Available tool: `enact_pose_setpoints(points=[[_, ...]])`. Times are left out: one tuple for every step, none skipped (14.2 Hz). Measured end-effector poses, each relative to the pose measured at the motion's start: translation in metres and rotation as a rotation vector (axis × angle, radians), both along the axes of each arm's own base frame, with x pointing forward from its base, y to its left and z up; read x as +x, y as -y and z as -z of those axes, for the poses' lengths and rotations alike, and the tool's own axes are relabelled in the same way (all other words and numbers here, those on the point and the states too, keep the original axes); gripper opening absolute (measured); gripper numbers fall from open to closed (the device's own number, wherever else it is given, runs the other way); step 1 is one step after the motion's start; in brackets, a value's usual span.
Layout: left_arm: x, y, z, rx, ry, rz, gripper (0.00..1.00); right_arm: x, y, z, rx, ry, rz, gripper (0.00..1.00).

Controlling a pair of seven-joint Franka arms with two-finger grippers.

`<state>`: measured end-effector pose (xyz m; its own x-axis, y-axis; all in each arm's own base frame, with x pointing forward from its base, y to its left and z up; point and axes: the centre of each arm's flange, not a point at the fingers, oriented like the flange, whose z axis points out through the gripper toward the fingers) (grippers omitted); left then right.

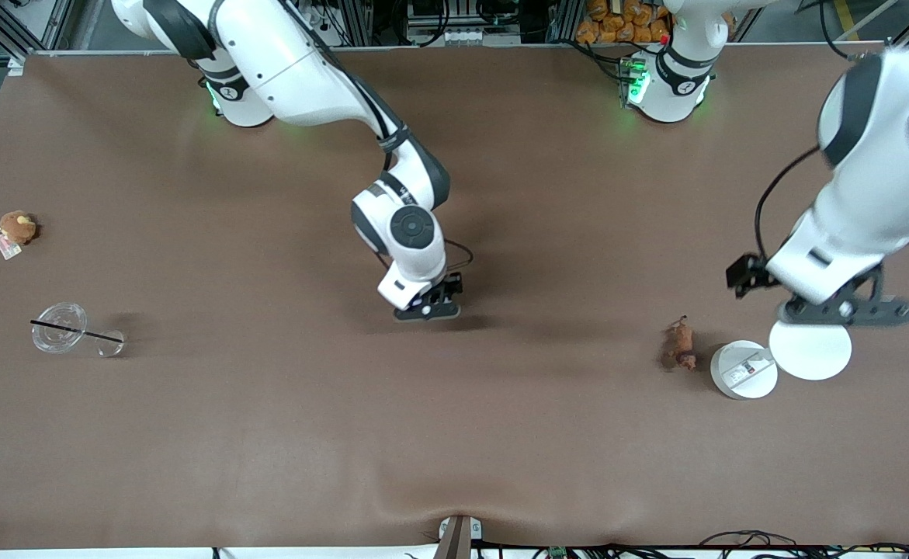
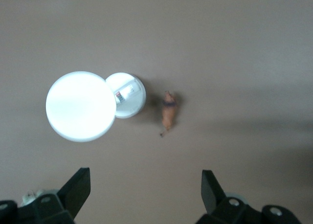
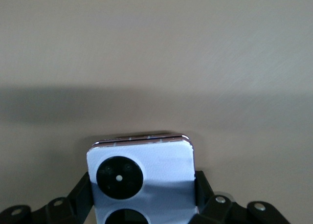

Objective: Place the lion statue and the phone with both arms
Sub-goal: 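Carry the phone toward the glass cup while the left gripper withdraws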

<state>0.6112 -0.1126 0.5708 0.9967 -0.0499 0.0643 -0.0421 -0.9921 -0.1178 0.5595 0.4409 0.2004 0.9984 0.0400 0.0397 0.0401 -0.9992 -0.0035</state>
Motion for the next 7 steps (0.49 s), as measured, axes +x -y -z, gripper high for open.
enact_pose_setpoints(points=[[-0.01,-0.004,-0.016,-0.002,-0.002,-0.015,1.0,0.02,0.023,-0.019,-0.013,-0.003,0.02,0.85],[-0.02,-0.009,-0.029,-0.006,-0.01,-0.032,1.0,0.039,0.053,-0.041,-0.03,-0.019,0.027,0.85],[-0.029,-0.014,-0.04,-0.019,-0.021,-0.049,1.0,0.057,0.091,-0.062,-0.046,-0.043,0.025,0.85],[-0.038,-0.017,-0.05,-0.037,-0.031,-0.062,1.0,0.074,0.132,-0.079,-0.058,-0.069,0.022,0.85],[-0.046,-0.018,-0.059,-0.048,-0.035,-0.069,1.0,0.088,0.175,-0.091,-0.066,-0.095,0.025,0.85],[-0.052,-0.019,-0.066,-0.052,-0.035,-0.075,1.0,0.1,0.219,-0.099,-0.071,-0.123,0.035,0.85],[-0.057,-0.021,-0.073,-0.051,-0.034,-0.08,1.0,0.108,0.257,-0.103,-0.074,-0.15,0.049,0.85]])
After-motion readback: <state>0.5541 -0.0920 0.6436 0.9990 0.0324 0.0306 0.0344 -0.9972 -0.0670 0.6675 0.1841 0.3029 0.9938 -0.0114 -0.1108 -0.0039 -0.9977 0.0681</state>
